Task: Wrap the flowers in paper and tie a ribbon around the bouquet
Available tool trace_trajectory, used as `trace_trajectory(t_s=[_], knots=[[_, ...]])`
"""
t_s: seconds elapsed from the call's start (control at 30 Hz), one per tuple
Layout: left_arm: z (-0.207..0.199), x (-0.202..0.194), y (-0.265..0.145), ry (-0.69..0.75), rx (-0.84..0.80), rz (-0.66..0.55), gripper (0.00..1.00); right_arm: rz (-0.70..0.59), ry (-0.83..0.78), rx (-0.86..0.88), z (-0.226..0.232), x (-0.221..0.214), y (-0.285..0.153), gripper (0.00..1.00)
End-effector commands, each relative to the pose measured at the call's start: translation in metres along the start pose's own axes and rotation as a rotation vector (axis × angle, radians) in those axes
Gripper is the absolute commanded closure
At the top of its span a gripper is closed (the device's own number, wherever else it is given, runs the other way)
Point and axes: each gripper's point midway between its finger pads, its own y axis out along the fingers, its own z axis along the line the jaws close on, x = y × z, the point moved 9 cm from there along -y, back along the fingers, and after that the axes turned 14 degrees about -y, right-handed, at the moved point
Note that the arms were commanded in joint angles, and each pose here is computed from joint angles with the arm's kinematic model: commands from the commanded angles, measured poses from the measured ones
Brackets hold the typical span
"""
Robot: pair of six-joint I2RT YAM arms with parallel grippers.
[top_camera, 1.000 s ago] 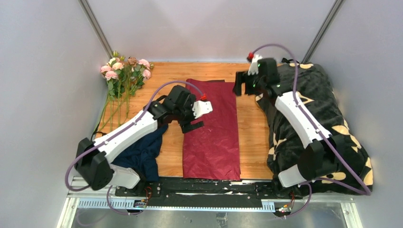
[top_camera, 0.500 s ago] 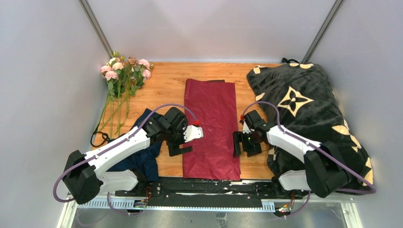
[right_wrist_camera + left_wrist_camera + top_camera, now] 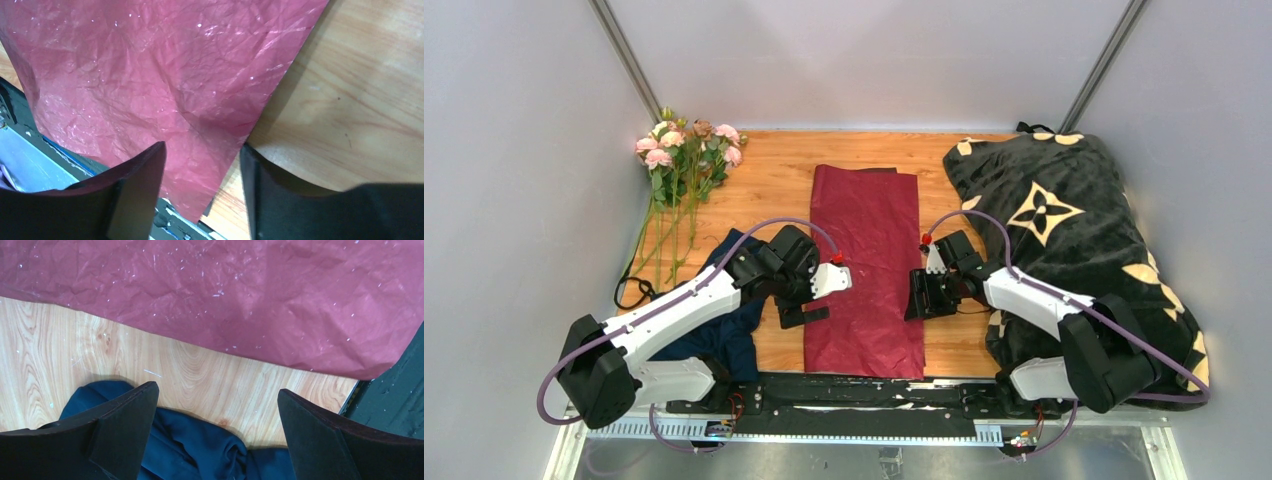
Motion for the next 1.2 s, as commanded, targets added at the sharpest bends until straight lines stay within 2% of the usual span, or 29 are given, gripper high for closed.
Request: trace_trajectory(t_s=[0.0,0.17,0.2,0.3,0.43,0.5,0.67,0.73,0.83,0.93,1.0,1.17], knots=[[-0.001,-0.001,-0.001,0.000,0.010,-0.010,0.00,-0.044,-0.051,0.028,0.002,0.012,-0.002,0.51],[-0.001,-0.001,0.001,0.001,0.006,-0.013,0.00,-0.092,-0.054,0.062,0.007,0.016,-0.006,0.71],[-0.001,0.000,0.001,0.002,0.008,-0.017,0.00,-0.105,-0.047,0.077,0.008,0.016,-0.004,0.72],[-0.001,0.001,0.004,0.003,0.005,-0.018,0.00,-0.127,-0.039,0.118,0.010,0.021,0.002,0.69],[-0.003,-0.002,0.005,0.004,-0.008,-0.002,0.00,-0.108,-0.027,0.089,0.006,0.023,0.005,0.68],[-0.013,-0.001,-0.001,0.064,-0.036,0.008,0.00,-0.105,-0.021,0.080,0.006,0.022,0.004,0.67],[-0.055,-0.001,-0.002,0.343,-0.110,-0.030,0.00,-0.089,0.032,0.065,0.003,0.019,0.013,0.61],[-0.060,-0.002,0.003,0.381,-0.133,-0.012,0.00,-0.067,0.069,0.028,-0.001,0.017,0.018,0.59],[-0.058,-0.007,0.013,0.399,-0.119,0.039,0.00,-0.070,0.106,-0.029,-0.006,0.014,0.020,0.50],[-0.059,-0.011,0.019,0.403,-0.125,0.057,0.00,-0.095,0.101,-0.008,-0.004,0.019,0.021,0.43],[-0.060,-0.012,0.021,0.405,-0.138,0.057,0.00,-0.098,0.090,0.012,-0.004,0.021,0.023,0.44],[-0.060,-0.012,0.024,0.391,-0.123,0.045,0.00,-0.123,0.077,0.112,0.003,0.028,0.027,0.53]])
